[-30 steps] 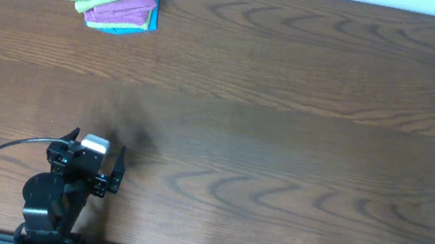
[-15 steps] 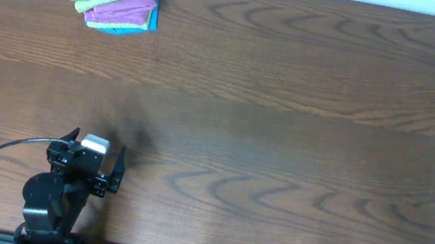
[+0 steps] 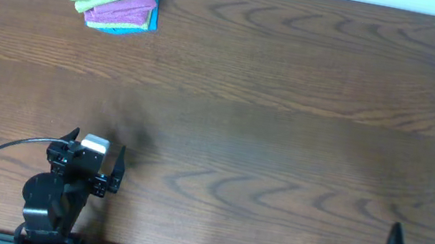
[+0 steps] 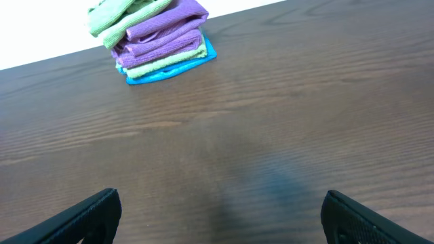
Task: Fold the cloth
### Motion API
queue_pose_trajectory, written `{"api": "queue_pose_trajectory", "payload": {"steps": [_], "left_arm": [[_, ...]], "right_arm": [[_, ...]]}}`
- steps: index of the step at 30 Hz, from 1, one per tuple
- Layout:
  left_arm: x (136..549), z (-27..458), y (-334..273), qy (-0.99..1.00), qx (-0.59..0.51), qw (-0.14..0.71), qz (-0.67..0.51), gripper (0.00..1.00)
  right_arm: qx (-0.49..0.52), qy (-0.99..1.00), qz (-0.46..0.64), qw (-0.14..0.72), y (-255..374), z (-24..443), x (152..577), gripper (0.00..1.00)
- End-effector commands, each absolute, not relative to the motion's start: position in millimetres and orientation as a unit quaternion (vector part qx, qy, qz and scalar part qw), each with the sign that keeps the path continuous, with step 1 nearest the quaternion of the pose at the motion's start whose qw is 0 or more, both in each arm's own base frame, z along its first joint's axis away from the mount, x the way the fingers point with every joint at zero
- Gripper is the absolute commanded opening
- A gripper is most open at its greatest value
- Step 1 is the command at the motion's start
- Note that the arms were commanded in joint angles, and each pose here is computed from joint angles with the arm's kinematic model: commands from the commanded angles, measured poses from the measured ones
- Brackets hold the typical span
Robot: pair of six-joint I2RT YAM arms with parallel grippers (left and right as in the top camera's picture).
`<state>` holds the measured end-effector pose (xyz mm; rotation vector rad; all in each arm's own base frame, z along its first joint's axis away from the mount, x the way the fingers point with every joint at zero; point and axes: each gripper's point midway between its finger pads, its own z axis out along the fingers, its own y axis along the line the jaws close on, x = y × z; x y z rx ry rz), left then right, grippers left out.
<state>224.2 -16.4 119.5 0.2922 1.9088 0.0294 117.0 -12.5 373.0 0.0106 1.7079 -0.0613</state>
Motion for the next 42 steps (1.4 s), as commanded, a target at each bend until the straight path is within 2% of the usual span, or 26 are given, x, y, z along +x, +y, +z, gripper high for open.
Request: {"api": "queue_pose_trajectory", "payload": {"steps": [1,15,21,29,42], "left_arm": [[224,111,-19,0.816,0.127,0.564,0.005,0.95],[224,111,-19,0.816,0.127,0.563,0.005,0.95],[224,111,-19,0.816,0.127,0.564,0.005,0.95],[224,111,-19,0.816,0.127,0.564,0.005,0.95],[224,111,-19,0.816,0.127,0.564,0.005,0.95]], "right_arm": [[-0.011,0.769,-0.039,0.638,-10,345,131,0.99],[-0.013,0.829,-0.034,0.558,-7,204,193,0.99],[-0.016,0.842,-0.030,0.538,-6,166,205,0.99],[-0.016,0.841,-0.030,0.540,-5,137,213,0.99],[-0.016,0.843,-0.030,0.537,-5,120,212,0.99]]}}
